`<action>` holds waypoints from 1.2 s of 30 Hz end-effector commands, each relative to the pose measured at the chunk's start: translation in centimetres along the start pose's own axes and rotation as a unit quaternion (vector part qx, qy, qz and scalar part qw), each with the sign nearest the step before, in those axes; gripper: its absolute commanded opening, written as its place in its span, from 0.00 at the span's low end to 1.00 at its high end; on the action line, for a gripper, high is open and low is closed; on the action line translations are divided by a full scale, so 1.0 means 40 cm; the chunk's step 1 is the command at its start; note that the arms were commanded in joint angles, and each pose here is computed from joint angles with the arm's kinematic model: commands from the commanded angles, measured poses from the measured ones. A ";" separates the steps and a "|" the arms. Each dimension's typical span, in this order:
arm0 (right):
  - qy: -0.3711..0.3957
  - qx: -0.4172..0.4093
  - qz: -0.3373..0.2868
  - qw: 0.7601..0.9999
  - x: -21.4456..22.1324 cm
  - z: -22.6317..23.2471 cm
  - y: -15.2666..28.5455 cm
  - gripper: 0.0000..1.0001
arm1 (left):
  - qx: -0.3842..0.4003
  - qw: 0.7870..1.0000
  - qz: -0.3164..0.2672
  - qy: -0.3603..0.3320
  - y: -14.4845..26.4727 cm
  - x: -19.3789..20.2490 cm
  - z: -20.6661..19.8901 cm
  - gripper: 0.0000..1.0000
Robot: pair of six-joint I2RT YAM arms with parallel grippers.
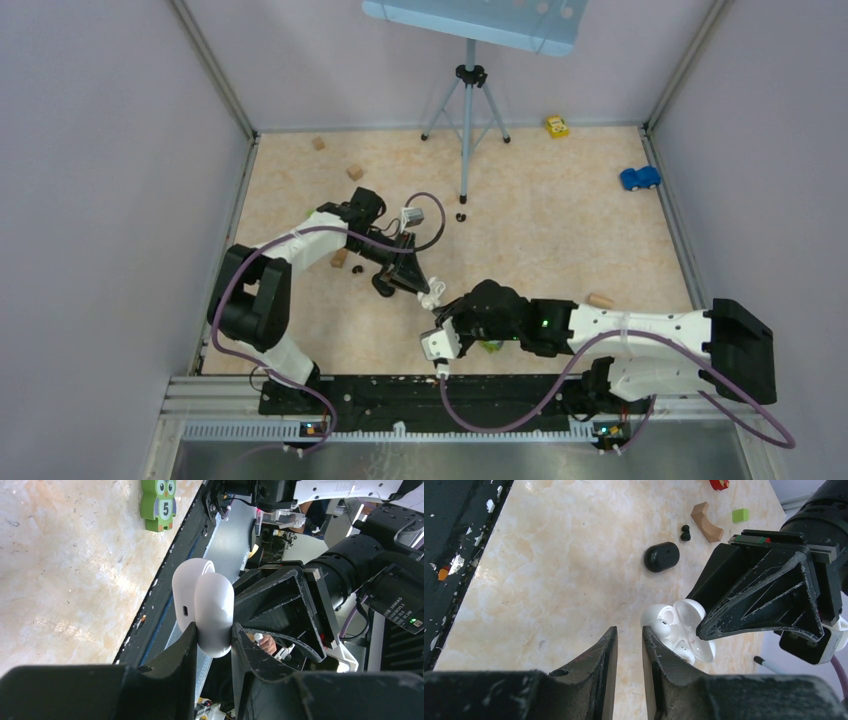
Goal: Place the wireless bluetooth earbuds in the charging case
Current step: Insert the left earbud into the left side groove of the charging case.
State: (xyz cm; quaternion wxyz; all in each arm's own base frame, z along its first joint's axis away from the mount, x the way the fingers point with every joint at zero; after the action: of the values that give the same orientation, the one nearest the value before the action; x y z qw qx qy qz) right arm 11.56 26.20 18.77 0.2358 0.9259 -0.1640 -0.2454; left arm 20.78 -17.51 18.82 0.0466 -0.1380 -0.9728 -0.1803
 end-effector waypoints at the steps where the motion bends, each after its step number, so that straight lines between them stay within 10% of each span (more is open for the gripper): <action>1: 0.008 0.055 -0.015 0.998 -0.022 -0.047 0.006 0.24 | 0.000 1.000 0.011 -0.018 -0.014 0.002 -0.013 0.00; 36: -0.075 0.127 -0.075 0.986 -0.077 -0.115 0.087 0.34 | -0.020 1.000 0.012 -0.019 -0.023 -0.008 -0.006 0.00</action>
State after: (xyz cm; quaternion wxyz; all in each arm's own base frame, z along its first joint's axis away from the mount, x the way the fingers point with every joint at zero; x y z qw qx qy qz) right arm 11.41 26.12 21.40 0.1641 0.9349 -0.1627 -0.2695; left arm 20.26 -18.24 18.15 0.0461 -0.1512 -0.9665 -0.2023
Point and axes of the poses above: each gripper's point midway between its finger pads, its own y axis back along the fingers, its own z axis along the line the jaws close on, x = y × z, the point moved 9 cm from there along y, back along the fingers, and after that the axes turned 12 degrees about y, right-handed, at the moved point
